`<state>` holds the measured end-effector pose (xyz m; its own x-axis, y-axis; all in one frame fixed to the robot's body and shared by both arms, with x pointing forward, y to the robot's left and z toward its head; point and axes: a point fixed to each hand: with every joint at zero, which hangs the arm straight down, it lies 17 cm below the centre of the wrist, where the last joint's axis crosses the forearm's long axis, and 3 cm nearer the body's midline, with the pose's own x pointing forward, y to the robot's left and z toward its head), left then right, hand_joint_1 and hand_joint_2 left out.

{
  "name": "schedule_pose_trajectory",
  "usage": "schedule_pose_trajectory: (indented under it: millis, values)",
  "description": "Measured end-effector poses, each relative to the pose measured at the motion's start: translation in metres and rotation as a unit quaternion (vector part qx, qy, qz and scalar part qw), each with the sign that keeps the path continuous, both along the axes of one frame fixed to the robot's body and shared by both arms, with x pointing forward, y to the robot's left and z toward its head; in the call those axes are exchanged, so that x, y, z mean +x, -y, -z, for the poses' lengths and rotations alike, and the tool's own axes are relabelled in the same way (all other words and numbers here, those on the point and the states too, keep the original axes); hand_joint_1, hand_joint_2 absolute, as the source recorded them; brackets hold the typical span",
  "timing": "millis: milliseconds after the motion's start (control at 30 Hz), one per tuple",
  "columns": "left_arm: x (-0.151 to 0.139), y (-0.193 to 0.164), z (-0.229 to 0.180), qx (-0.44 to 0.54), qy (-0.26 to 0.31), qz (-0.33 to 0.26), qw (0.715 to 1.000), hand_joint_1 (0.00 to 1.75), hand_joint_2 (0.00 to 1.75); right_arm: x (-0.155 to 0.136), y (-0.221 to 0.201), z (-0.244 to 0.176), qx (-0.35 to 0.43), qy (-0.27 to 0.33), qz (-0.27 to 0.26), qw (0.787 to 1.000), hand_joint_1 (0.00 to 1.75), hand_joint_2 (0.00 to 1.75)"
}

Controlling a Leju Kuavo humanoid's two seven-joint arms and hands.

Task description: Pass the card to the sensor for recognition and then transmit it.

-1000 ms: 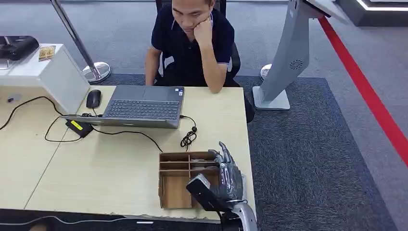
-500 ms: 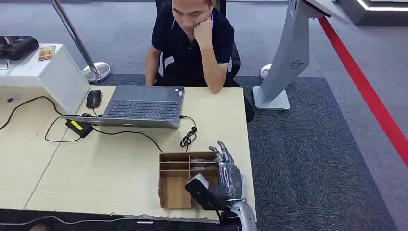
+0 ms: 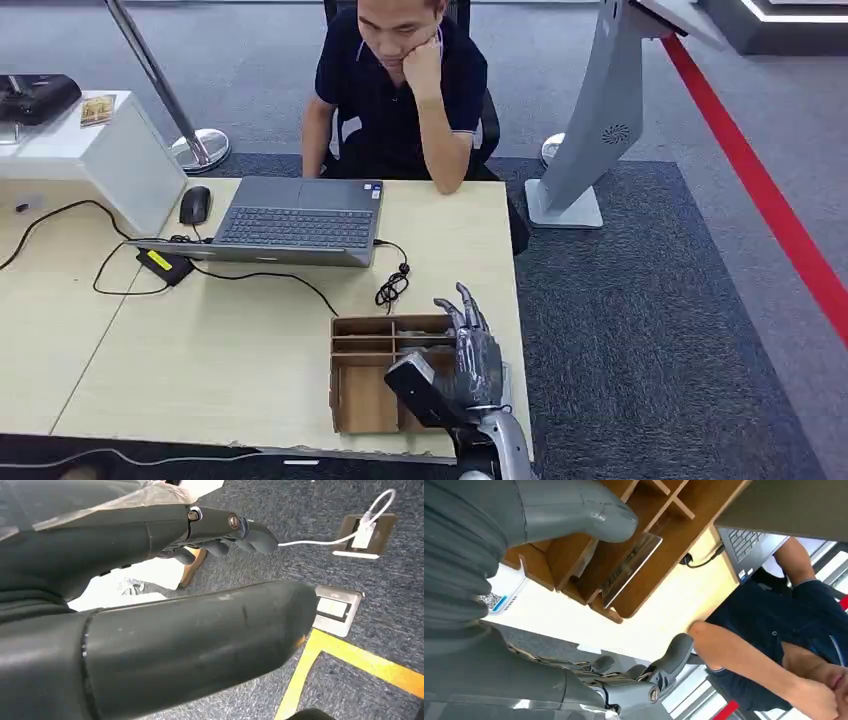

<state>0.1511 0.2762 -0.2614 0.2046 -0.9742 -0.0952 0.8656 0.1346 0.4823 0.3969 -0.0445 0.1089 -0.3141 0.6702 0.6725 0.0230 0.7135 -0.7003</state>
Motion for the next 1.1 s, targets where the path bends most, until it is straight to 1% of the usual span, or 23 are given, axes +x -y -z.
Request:
schedule_pose_trajectory:
  millis: [67,133,300,333,433,533,700,733,833,867,967,1100]
  values:
    - [0.001,0.0,0.0,0.0,0.0,0.0,1.0,0.0,0.0,0.001,0.001,0.001,0.0,-0.001,0.002,1.0,0.44,1.75]
    - [0.001,0.0,0.0,0.0,0.0,0.0,1.0,0.0,0.0,0.002,0.003,0.001,0.0,-0.002,0.004,1.0,0.47,1.75]
    - [0.002,0.0,0.0,0.001,0.001,0.005,1.0,0.0,0.0,0.004,0.006,0.001,0.001,-0.002,0.01,1.0,0.42,1.75]
    - [0.003,0.001,-0.001,0.001,0.002,0.005,1.0,0.0,0.0,0.004,0.007,0.002,0.001,-0.003,0.011,1.0,0.45,1.75]
    - [0.003,0.0,-0.001,0.001,0.002,0.006,1.0,0.0,0.0,0.004,0.009,0.003,0.002,-0.005,0.013,1.0,0.44,1.75]
    - [0.004,0.0,-0.001,0.001,0.002,0.005,1.0,0.0,0.0,0.004,0.011,0.004,0.002,-0.007,0.017,1.0,0.47,1.75]
    - [0.005,0.0,-0.001,0.001,0.003,0.005,1.0,0.0,0.0,0.005,0.014,0.006,0.003,-0.009,0.021,1.0,0.45,1.75]
    - [0.005,0.0,-0.001,0.001,0.003,0.005,1.0,0.0,0.0,0.005,0.015,0.006,0.003,-0.009,0.021,1.0,0.49,1.75]
    - [0.005,0.0,-0.001,0.001,0.003,0.006,1.0,0.0,0.0,0.005,0.017,0.007,0.004,-0.011,0.024,1.0,0.47,1.75]
    - [0.005,0.0,-0.001,0.001,0.003,0.007,1.0,0.0,0.0,0.005,0.017,0.008,0.004,-0.012,0.024,1.0,0.51,1.75]
    - [0.005,0.0,-0.001,0.002,0.003,0.009,1.0,0.0,0.0,0.005,0.017,0.008,0.004,-0.012,0.025,1.0,0.52,1.75]
    - [0.005,0.0,-0.001,0.002,0.003,0.01,1.0,0.0,0.0,0.005,0.018,0.009,0.004,-0.014,0.026,1.0,0.51,1.75]
